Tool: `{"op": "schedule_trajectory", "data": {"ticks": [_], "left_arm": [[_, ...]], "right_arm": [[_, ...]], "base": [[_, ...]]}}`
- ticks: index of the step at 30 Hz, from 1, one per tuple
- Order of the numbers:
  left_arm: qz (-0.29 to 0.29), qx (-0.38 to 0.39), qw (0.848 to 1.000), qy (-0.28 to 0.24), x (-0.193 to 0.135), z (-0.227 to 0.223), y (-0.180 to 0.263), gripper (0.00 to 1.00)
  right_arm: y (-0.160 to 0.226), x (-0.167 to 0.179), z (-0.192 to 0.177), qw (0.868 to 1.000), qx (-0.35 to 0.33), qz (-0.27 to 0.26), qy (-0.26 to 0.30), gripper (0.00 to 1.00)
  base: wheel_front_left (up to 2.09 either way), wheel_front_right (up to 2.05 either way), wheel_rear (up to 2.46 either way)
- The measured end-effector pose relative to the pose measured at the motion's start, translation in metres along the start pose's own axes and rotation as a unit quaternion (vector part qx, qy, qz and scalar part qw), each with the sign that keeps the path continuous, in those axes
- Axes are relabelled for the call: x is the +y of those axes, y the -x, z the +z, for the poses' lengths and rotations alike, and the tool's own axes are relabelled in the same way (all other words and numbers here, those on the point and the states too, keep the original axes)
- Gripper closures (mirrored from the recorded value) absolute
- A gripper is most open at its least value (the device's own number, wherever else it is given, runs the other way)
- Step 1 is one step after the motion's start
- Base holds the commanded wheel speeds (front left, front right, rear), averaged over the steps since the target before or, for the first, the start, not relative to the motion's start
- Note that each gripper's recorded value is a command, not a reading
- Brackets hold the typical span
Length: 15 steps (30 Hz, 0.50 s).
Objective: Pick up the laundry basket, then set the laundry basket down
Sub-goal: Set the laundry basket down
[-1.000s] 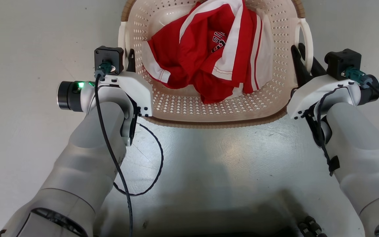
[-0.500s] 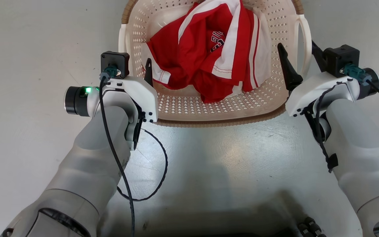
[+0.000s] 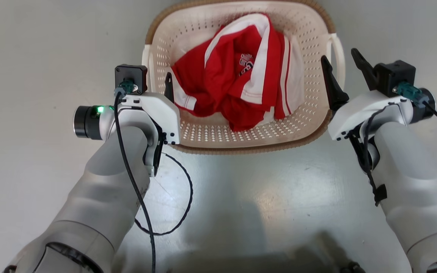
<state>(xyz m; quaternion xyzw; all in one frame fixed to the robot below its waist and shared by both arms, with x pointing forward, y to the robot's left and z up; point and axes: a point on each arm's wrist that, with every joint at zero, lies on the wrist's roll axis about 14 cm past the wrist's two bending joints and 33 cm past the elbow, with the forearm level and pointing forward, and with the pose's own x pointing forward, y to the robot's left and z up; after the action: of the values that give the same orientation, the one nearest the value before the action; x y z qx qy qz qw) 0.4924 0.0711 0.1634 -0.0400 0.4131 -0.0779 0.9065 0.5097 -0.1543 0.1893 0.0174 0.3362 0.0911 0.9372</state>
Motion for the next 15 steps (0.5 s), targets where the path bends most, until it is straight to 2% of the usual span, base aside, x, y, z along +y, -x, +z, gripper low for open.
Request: {"op": "schedule_trajectory", "data": {"ticks": [8, 15], "left_arm": [[0.025, -0.033, 0.999, -0.009, 0.004, 0.025, 0.026, 0.0], [0.025, -0.087, 0.996, 0.015, 0.002, 0.055, 0.064, 0.0]], "right_arm": [[0.027, -0.008, 0.029, 0.999, -0.036, -0.021, -0.009, 0.0], [0.067, -0.012, 0.055, 0.996, -0.073, -0.038, -0.014, 0.0]], "base": [[0.0, 0.0, 0.0], [0.0, 0.0, 0.0]]}}
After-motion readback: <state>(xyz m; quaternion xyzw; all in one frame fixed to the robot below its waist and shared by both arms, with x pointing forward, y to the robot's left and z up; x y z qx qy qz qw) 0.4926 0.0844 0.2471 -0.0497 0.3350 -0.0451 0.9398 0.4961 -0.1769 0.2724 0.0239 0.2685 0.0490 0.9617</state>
